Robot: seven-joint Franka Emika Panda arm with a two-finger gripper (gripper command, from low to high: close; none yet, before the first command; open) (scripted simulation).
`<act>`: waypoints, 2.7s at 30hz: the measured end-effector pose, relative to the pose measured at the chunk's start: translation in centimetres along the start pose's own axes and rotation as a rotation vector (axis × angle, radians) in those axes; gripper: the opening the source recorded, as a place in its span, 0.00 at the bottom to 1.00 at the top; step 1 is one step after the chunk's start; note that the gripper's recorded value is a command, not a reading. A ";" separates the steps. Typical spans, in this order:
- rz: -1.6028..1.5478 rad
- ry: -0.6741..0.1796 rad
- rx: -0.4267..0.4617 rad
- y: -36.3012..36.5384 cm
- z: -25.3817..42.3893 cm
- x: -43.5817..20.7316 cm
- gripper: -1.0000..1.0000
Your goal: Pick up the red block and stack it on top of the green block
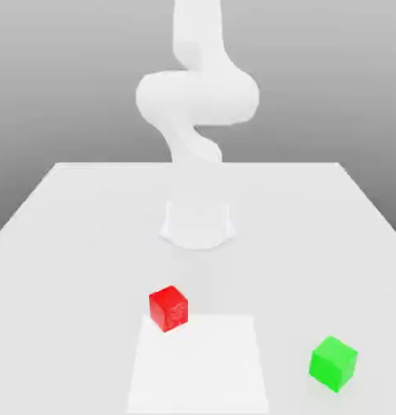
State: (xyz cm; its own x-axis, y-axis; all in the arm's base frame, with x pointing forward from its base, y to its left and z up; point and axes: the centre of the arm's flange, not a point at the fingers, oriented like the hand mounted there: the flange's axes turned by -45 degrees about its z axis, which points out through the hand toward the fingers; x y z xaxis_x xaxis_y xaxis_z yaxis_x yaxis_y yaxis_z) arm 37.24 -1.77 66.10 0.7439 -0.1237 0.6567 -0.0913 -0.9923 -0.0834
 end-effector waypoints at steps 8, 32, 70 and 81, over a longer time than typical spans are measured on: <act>0.356 -0.275 -0.078 4.8 17.3 -9.1 0.50; 0.806 -0.640 -0.363 7.9 32.5 -34.4 0.50; 0.805 -0.639 -0.373 7.7 31.0 -33.7 0.00; 0.442 -0.650 -0.307 4.0 31.6 -30.0 0.00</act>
State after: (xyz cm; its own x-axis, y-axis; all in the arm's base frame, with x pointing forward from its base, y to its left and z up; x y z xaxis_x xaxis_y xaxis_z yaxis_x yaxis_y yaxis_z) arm 35.45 -1.92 22.38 0.8219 -0.5681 0.0419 -0.5695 -0.8211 0.0377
